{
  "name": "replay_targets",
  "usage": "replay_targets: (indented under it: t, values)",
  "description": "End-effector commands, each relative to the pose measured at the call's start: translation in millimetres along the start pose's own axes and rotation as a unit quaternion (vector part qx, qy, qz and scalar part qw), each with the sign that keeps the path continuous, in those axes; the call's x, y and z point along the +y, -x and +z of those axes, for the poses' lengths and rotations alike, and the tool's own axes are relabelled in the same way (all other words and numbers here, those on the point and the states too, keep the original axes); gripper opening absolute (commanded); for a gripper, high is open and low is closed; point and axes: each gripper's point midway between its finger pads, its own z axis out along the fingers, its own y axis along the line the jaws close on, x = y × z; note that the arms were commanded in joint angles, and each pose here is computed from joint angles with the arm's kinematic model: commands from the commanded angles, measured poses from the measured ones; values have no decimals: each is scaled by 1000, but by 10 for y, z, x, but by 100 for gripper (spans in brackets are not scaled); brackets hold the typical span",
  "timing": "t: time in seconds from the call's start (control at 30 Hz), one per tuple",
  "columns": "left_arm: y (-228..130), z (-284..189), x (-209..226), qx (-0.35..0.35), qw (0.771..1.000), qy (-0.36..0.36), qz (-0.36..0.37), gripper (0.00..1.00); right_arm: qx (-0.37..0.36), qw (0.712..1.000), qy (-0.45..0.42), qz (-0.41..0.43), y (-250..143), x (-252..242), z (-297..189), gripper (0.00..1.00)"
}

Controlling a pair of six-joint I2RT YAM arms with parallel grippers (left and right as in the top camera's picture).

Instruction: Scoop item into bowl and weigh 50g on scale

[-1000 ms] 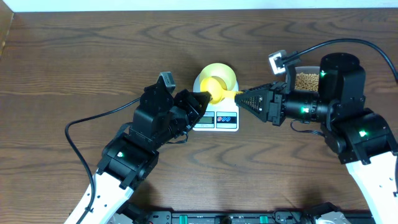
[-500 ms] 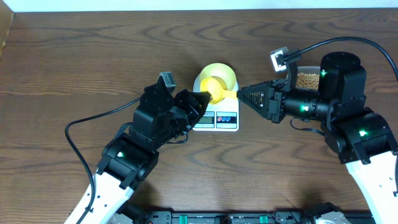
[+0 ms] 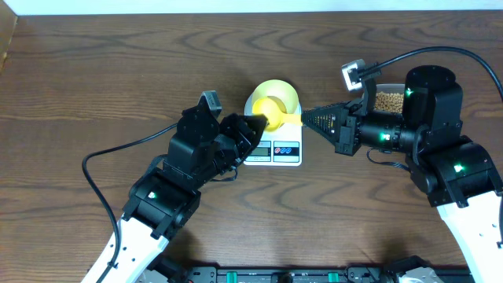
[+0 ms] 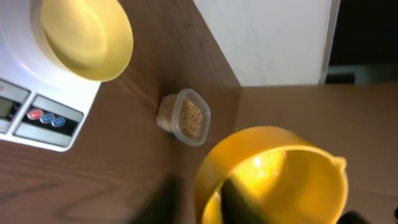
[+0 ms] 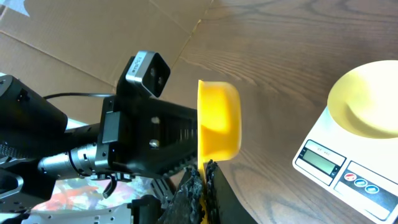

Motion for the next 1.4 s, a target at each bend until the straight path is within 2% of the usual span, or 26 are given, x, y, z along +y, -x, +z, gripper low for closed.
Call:
replay_targets:
  t: [0.0,0.07,0.17,0.37,0.6,0.7,0.83,0.87,0.93,0.97,1.07,1.13,1.37]
  values:
    - [-3,-8,-54,4,1000,-6,4,64,-19,1000,-21,-12,93,-22,-32,1]
    - [-6,-8,-43,4,1000,-4,3,82,-31,998,-49,-12,137,-114,-41,1]
    - [-15,-8,-10,6,1000,3,2,88,-53,994,-96,-9,213,-276,-73,1]
    - [-41,-10,93,12,1000,23,7,89,-116,965,-237,-4,418,-746,-293,1]
    - [-158,-83,565,50,983,115,135,89,-160,909,-382,49,476,-1384,-886,1]
    - [-136,-145,777,45,977,162,134,89,-166,886,-427,77,421,-1595,-1140,1]
    - [-184,-175,850,57,974,176,129,89,-168,852,-485,105,314,-1804,-1430,1]
    - [-198,-178,854,61,974,176,128,72,-168,849,-490,108,300,-1820,-1454,1]
    - [-208,-176,847,66,973,173,139,15,-167,846,-493,111,287,-1838,-1477,1]
    - [-205,-172,835,67,971,170,152,7,-164,847,-495,106,290,-1845,-1479,1]
    - [-282,-156,735,98,962,138,216,7,-146,850,-500,78,305,-1883,-1455,1]
    - [-361,-201,579,127,947,107,275,7,-131,856,-495,65,307,-1916,-1398,1]
    - [-301,-362,459,190,896,181,358,7,-123,879,-457,54,370,-1937,-1293,1]
